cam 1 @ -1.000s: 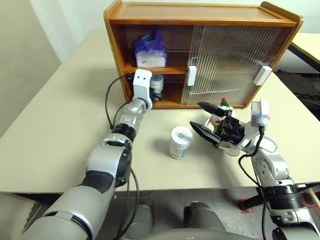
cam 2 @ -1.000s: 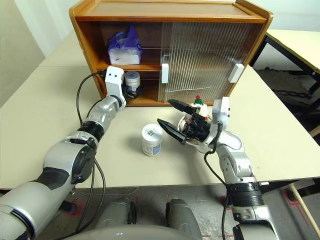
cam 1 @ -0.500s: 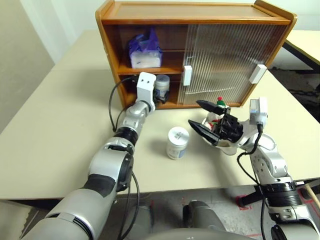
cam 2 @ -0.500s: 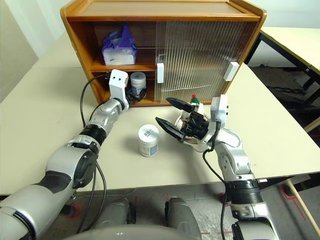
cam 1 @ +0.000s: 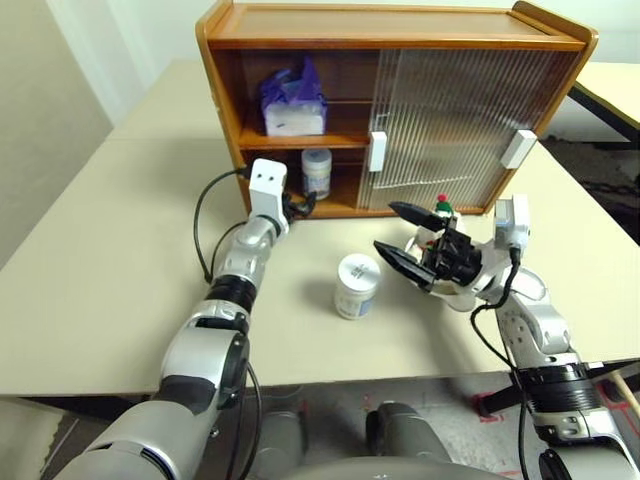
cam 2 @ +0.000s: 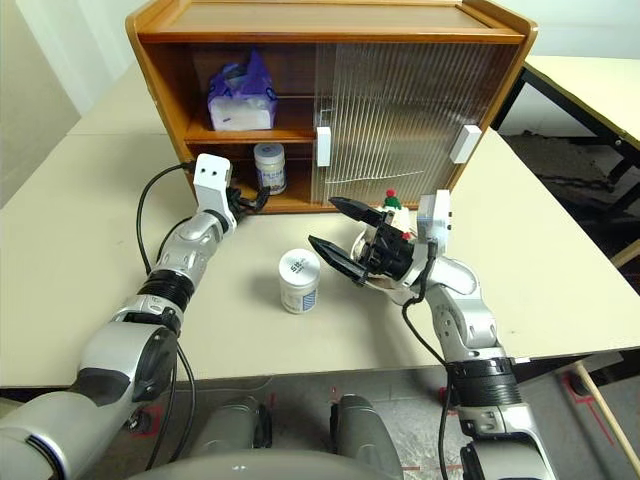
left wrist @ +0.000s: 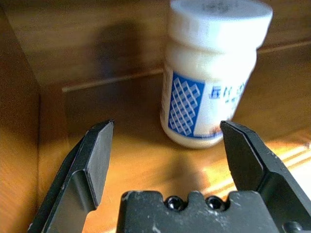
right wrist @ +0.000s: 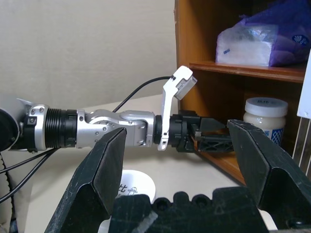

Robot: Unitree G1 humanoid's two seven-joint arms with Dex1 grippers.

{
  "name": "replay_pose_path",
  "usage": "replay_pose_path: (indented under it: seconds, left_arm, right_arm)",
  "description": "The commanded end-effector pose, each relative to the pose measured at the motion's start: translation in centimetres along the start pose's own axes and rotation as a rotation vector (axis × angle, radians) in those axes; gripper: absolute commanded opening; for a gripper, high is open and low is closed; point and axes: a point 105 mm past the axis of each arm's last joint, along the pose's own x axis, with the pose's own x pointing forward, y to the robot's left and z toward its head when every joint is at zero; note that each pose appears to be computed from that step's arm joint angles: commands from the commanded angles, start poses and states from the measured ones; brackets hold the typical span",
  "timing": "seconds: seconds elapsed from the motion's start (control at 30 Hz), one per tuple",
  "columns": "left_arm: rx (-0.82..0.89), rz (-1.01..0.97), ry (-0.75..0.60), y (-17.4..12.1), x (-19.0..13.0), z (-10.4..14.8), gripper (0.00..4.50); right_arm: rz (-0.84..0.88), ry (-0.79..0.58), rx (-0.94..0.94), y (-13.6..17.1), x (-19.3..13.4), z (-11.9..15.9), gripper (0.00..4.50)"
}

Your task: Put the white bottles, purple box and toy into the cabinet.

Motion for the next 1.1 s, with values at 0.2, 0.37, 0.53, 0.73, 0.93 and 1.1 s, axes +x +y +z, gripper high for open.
replay_pose_path:
  seconds: [0.2,0.37,0.53,0.73,0.93,1.1]
  left_arm:
    - [-0.033,0.071,-0.028,1.1,-0.1,0.8,3.53]
    - [-0.01,0.112,-0.022,1.2,0.1,0.8,1.48]
    - [-0.008,0.134,-0.014,0.8,0.7,1.1,0.01]
    - [0.006,0.113,-0.01,0.0,1.4,1.6,0.01]
    - [-0.011,0.141,-0.012,0.3,1.7,2.0,0.01]
    - [-0.002,0.15,0.016,0.4,1.8,1.7,0.01]
  right_arm:
    - [0.026,0.005,-0.015,0.1,0.4,-0.2,4.5]
    - [0.025,0.006,-0.02,0.1,0.3,-0.1,4.5]
    - [0.018,0.008,-0.026,0.0,0.0,0.1,4.5]
    - [0.019,0.01,-0.027,0.2,0.1,0.0,4.5]
    - [0.013,0.01,-0.027,0.4,0.0,-0.2,4.5]
    - [0.0,0.013,-0.032,0.2,-0.3,-0.2,4.5]
